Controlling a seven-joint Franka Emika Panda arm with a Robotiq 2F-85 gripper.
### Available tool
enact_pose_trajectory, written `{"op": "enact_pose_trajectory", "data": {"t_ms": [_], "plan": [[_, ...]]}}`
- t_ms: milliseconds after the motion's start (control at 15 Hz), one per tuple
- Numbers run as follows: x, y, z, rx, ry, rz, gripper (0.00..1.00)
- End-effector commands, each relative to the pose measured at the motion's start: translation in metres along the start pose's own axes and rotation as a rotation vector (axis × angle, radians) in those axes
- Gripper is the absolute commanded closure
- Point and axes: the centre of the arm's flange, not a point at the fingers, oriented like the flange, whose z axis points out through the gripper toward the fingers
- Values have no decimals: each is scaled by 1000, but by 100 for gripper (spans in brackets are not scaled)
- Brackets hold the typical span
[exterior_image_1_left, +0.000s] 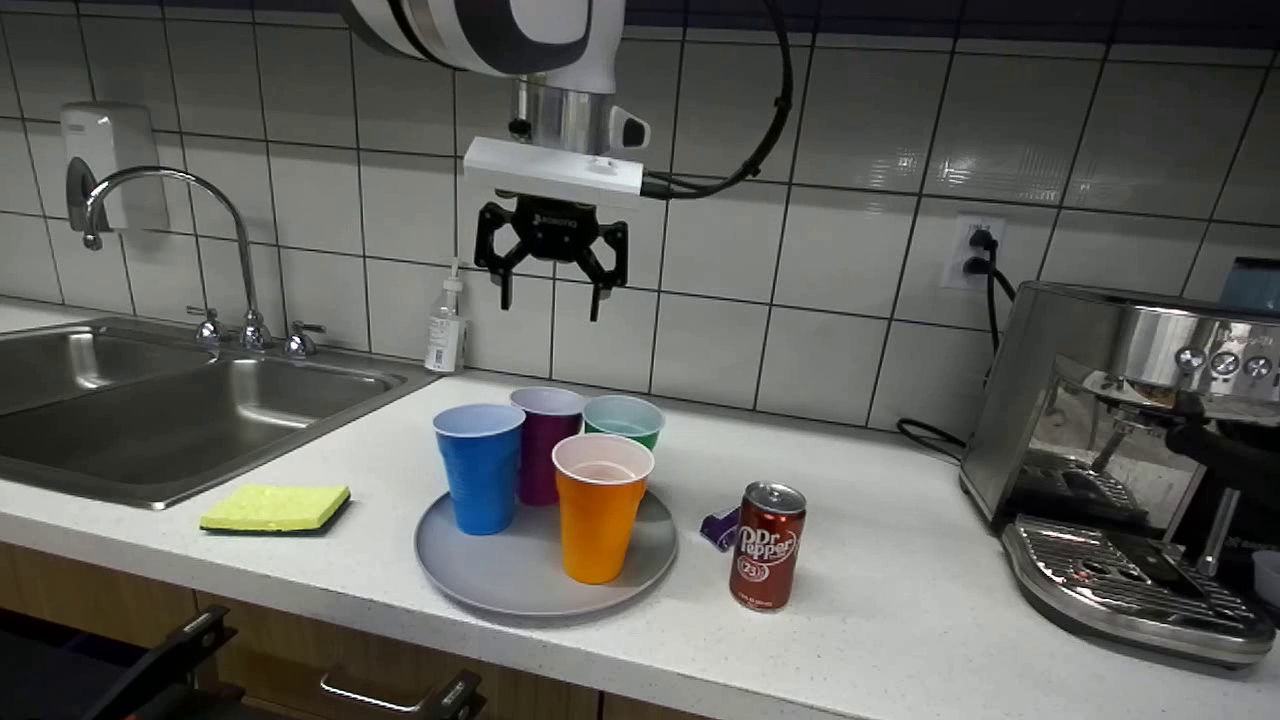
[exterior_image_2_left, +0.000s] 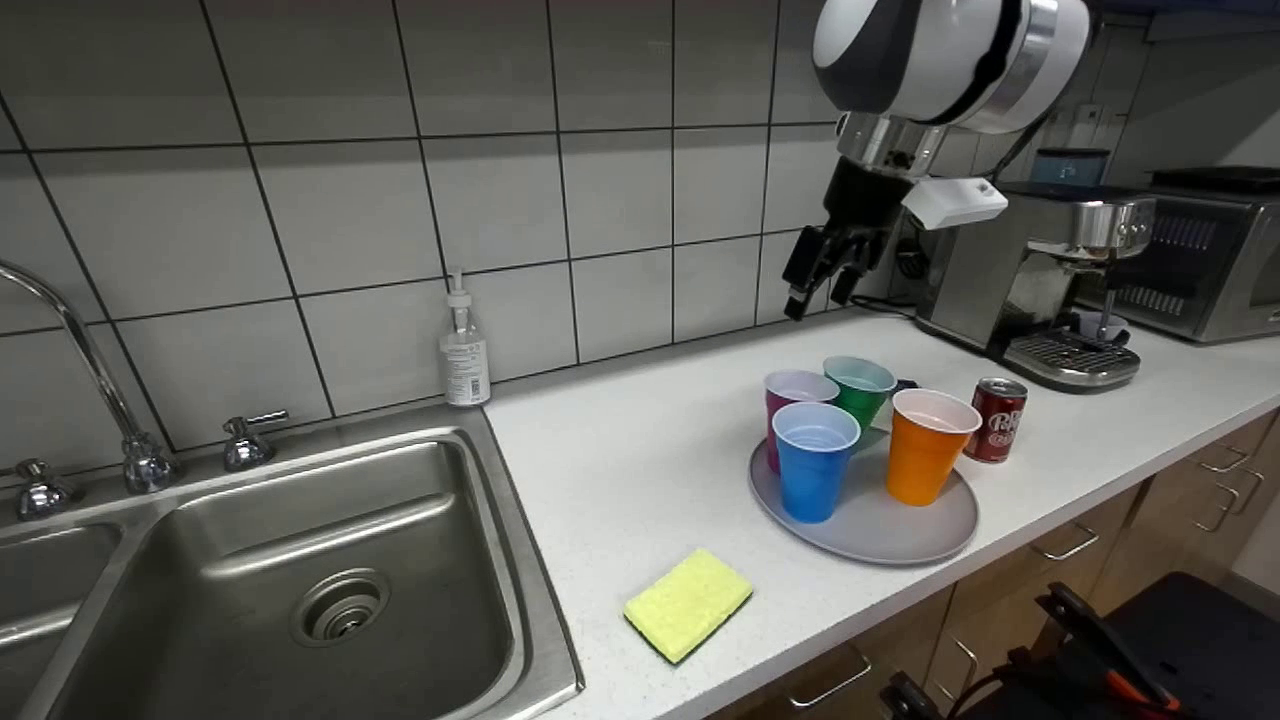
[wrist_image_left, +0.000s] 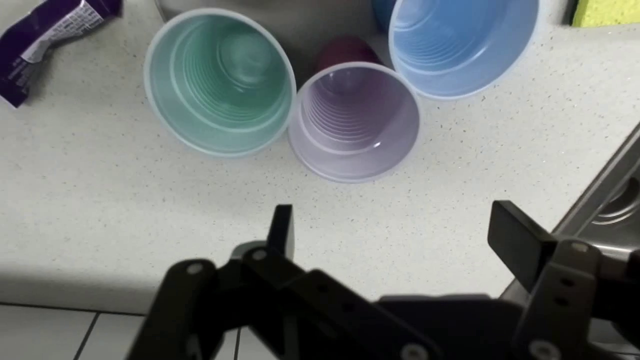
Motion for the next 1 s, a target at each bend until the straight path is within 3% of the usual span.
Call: {"op": "enact_pose_trajectory", "data": {"t_ms": [0, 400, 933], "plan": [[-41, -19, -29, -27, 56, 53, 0], [-71, -33, -52, 15, 87, 79, 0], [-64, -32, -47, 33, 76, 109, 0]]}}
